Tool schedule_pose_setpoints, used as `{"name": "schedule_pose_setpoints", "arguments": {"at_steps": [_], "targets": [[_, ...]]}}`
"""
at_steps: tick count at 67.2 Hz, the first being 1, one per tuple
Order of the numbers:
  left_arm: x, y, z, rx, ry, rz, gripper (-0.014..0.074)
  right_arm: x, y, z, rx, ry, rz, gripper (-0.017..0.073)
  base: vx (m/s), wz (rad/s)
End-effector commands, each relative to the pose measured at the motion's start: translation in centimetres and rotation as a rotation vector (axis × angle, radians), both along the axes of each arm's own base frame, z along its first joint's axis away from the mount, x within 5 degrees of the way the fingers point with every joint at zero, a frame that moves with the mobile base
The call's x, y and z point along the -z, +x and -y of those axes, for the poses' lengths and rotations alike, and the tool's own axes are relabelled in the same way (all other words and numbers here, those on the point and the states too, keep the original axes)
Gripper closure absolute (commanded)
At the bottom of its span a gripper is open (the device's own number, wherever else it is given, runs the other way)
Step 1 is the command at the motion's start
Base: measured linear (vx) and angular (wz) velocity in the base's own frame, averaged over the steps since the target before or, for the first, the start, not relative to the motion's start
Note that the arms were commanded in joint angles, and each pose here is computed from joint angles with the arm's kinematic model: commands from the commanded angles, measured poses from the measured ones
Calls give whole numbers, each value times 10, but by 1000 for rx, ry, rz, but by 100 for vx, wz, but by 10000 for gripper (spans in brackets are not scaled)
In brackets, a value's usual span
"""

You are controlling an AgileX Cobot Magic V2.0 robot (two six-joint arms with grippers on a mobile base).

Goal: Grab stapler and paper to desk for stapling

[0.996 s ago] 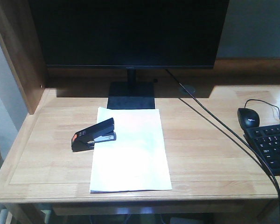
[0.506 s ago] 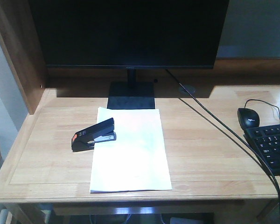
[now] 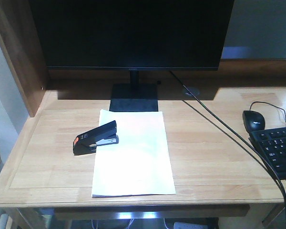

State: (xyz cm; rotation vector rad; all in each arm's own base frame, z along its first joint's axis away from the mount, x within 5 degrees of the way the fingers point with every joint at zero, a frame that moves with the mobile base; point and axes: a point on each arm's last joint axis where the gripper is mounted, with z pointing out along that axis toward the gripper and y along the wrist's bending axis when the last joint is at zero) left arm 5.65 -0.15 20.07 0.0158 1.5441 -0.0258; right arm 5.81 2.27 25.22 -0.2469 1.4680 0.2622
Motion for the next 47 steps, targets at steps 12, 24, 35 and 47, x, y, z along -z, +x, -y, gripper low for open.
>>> {"name": "schedule_pose_setpoints", "arguments": {"at_steps": [12,24,35,47], "targets": [[-3,-1,0,0,4,78,600,-9,0,3,34,-31,32,568,0,0],[-3,-1,0,0,4,77,600,-9,0,3,34,-31,32,568,0,0],[-3,-1,0,0,4,77,600,-9,0,3,34,-31,32,568,0,0],[-3,-1,0,0,4,77,600,-9,0,3,34,-31,32,568,0,0]]}}
